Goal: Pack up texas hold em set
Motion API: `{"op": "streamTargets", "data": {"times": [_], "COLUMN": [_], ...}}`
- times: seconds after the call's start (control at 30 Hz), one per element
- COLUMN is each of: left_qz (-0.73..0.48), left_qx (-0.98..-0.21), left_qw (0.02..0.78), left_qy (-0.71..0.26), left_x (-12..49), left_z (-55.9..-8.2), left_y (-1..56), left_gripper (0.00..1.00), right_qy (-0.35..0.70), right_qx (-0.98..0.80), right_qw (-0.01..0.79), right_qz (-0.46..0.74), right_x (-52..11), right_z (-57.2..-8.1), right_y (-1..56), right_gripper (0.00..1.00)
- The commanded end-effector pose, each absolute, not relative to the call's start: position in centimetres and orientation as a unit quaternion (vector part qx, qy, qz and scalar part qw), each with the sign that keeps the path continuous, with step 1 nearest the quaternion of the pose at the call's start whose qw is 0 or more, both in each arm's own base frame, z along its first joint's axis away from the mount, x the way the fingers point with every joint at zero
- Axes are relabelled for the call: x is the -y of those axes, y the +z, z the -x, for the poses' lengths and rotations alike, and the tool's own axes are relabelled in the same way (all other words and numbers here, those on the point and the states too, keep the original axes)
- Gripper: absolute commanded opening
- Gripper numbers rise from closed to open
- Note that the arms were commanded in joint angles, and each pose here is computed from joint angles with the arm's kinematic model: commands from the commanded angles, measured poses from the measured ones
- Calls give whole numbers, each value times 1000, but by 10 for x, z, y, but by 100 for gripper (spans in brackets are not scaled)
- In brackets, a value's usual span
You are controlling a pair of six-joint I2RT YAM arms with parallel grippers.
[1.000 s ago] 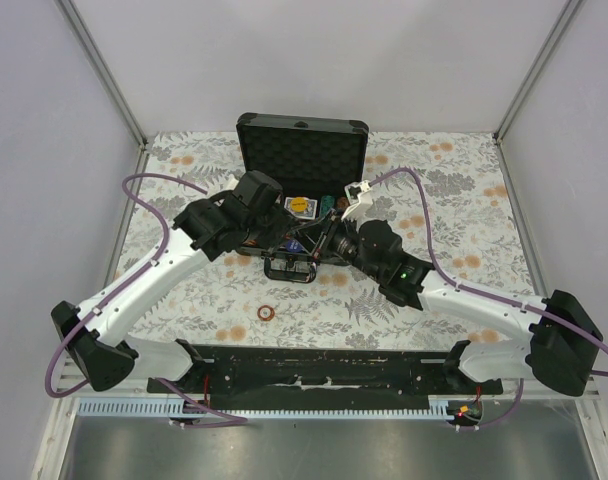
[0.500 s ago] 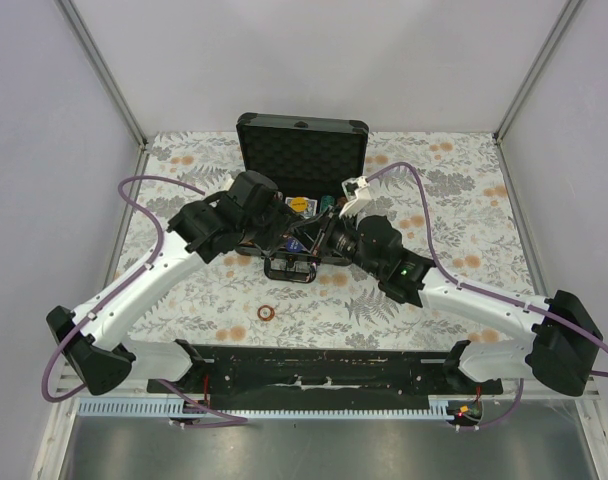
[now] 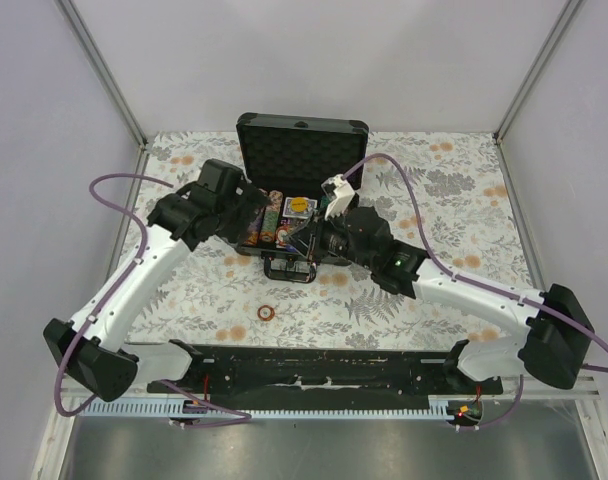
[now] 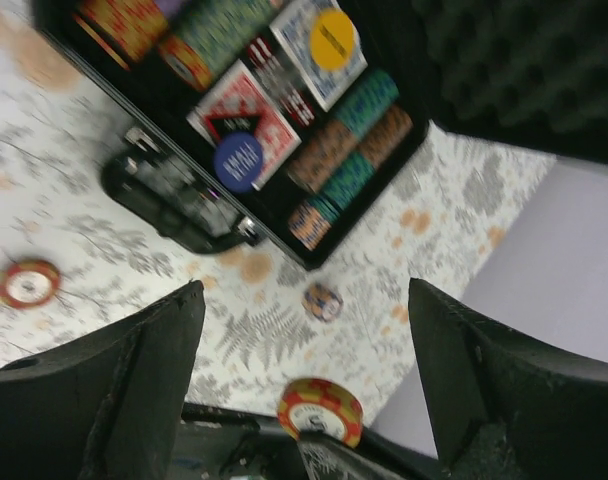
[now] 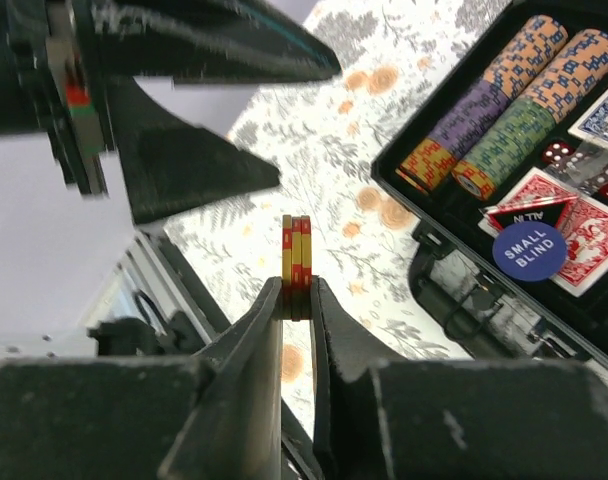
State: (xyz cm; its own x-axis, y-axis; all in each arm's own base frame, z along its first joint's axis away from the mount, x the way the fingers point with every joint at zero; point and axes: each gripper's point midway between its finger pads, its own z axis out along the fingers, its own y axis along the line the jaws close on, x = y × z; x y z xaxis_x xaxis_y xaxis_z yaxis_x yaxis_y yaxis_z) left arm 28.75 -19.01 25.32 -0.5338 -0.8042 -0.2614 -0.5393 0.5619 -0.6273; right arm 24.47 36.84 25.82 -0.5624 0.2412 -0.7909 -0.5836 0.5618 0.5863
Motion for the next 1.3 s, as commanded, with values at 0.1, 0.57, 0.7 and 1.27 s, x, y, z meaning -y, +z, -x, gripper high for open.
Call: {"op": "streamTargets", "data": {"times": [0.1, 0.57, 0.7, 1.27], "left_qz": [357, 299, 294, 284], "left_qx": [-866, -906, -912, -922], "left_qw": [327, 300, 285, 264], "left_qy": [-124, -14, -16, -16], "left_x": [97, 44, 46, 41], "left_z": [-288, -246, -242, -239], "left_y": [236, 192, 177, 160], "left_gripper": [88, 88, 88, 88], "right_qy": [400, 302, 288, 254], "right_qx": [-762, -756, -759, -775], "right_qw": [443, 354, 325, 310], "right_qz": [251, 460, 485, 489], "right_x": [-383, -423, -426, -453], "right_z": [-270, -338, -341, -364], "right_y": [252, 171, 146, 100], "right_gripper": [4, 0, 2, 4]}}
